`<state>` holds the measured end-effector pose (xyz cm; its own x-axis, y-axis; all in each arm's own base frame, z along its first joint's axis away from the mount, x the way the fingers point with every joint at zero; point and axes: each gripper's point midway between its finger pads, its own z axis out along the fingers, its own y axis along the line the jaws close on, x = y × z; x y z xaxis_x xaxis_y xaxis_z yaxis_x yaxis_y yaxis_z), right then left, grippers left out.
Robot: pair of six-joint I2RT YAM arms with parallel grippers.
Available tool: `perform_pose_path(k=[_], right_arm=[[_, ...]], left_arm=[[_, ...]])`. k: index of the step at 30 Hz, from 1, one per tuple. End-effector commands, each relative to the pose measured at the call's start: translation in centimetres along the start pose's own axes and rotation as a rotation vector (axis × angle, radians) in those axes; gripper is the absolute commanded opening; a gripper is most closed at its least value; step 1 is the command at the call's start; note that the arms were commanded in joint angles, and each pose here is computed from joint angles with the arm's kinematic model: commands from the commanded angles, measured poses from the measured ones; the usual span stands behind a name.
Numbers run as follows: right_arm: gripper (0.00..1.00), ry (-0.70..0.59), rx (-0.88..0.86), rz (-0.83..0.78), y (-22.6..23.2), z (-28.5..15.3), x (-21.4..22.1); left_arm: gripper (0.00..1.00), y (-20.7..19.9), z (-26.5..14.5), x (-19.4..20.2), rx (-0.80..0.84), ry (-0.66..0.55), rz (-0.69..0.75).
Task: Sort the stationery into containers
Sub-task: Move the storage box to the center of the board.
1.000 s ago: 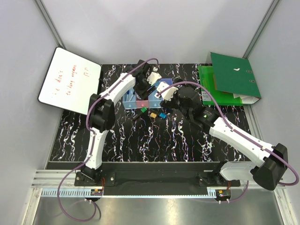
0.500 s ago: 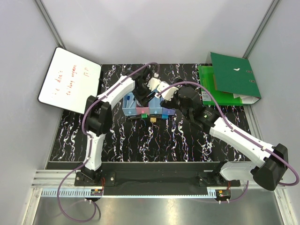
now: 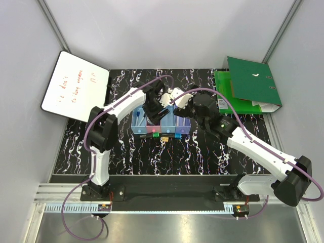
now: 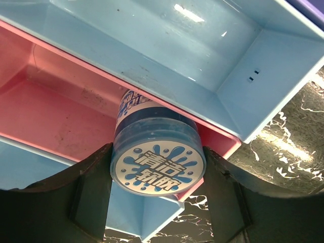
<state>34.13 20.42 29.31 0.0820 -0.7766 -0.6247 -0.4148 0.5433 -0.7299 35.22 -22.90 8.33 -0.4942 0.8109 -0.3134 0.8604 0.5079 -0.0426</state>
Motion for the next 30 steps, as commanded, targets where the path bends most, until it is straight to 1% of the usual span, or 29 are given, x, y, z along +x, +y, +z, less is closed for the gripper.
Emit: perform_pose_path(k=[1,5,7,11,20,30], right_arm=[[1.0,-0.063,0.048,0.042,-1.7,-0.9,-1.6],[1.0,-0.061,0.044,0.04,-1.5,-1.0,-1.4],[1.0,-0.06,0.043,0.039,-1.4,-1.0,-1.3],[1.0,-0.059,0.041,0.038,-1.3,-1.1,-1.2],[1.0,-0.057,0.028,0.036,-0.7,-0.9,-0.8],[1.0,-0.055,0.016,0.039,-0.2,-0.7,-0.7]], left_arm=[[0.0,0.3,-1.7,-2.2,-0.029,-0.078,0.019],[0.0,1.6,-1.3,-3.9,-0.058,-0.099,0.017],[0.0,2.4,-0.6,-4.2,-0.08,-0.088,0.015],[0.0,4.1,-0.8,-6.0,-0.112,-0.125,0.006],[0.0,6.4,0.5,-7.0,-0.161,-0.117,0.01],[0.0,8.8,0.8,-8.3,-0.23,-0.137,-0.002]])
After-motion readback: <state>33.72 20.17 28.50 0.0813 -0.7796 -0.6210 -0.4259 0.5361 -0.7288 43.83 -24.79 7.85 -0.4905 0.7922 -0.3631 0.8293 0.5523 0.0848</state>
